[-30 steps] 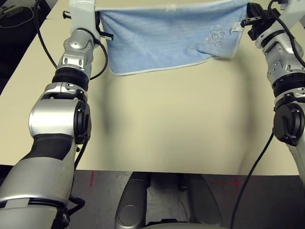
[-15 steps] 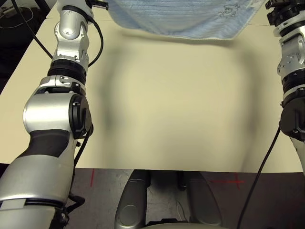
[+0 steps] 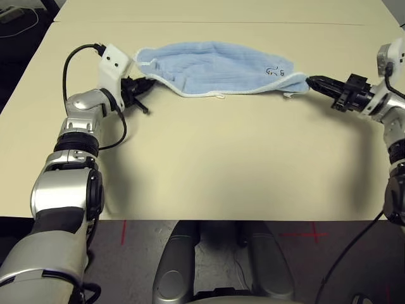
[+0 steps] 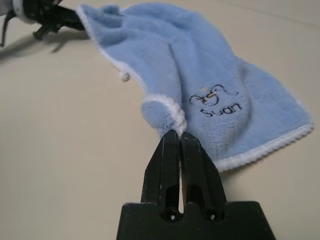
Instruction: Fold the towel and set it aside.
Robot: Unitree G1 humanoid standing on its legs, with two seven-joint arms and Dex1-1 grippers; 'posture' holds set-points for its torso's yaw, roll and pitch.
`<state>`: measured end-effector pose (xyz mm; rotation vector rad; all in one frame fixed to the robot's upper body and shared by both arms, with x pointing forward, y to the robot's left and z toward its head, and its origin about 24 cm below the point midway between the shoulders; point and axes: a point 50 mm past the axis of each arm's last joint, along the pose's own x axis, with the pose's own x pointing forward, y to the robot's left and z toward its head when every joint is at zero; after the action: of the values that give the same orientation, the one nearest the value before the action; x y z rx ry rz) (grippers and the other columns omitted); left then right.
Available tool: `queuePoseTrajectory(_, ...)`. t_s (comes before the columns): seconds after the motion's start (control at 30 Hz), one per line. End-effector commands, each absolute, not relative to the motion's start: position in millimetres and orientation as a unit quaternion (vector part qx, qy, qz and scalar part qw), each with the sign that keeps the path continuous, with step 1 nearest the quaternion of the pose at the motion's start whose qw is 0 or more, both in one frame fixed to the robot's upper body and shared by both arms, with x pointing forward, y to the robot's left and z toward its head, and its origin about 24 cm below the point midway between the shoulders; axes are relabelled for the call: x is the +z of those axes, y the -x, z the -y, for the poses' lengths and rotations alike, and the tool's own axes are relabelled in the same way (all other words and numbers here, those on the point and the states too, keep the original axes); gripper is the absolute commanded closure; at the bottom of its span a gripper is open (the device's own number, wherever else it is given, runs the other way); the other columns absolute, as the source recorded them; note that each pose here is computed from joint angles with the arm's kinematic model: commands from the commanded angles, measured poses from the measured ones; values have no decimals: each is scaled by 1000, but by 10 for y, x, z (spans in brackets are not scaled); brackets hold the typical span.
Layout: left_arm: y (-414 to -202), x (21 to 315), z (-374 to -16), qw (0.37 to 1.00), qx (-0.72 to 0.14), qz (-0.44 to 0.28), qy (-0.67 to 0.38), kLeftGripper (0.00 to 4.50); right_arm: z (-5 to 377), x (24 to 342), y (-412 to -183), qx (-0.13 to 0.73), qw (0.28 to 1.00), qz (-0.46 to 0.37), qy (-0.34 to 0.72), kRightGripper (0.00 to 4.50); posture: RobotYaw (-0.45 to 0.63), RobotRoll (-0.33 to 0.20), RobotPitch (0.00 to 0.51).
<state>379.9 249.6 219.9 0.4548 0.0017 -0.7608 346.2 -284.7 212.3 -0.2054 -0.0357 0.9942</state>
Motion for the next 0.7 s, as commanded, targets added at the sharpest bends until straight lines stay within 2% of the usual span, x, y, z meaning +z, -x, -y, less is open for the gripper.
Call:
queuePoseTrajectory(0.03, -3661, 2173, -2515, 872, -438, -52, -210, 4445, 2918, 2153, -3343, 502, 859, -21, 102, 4500, 27, 0, 341)
queuePoseTrajectory(0.2, -3403, 2208, -2700, 831, -498, -133, -209, 4445, 3093, 2113, -3145, 519, 838, -85, 150, 4500, 23, 0, 335)
queuePoseTrajectory(0.43, -3121, 2284, -2892, 798, -528, -208, -203, 4445, 3222, 1963, -3039, 516, 819, -127, 217, 4500, 35, 0, 335)
queuePoseTrajectory(0.7, -2955, 2321, -2941, 778, -530, -278, -191, 4445, 3345, 1798, -3003, 506, 801, -150, 282, 4500, 37, 0, 339)
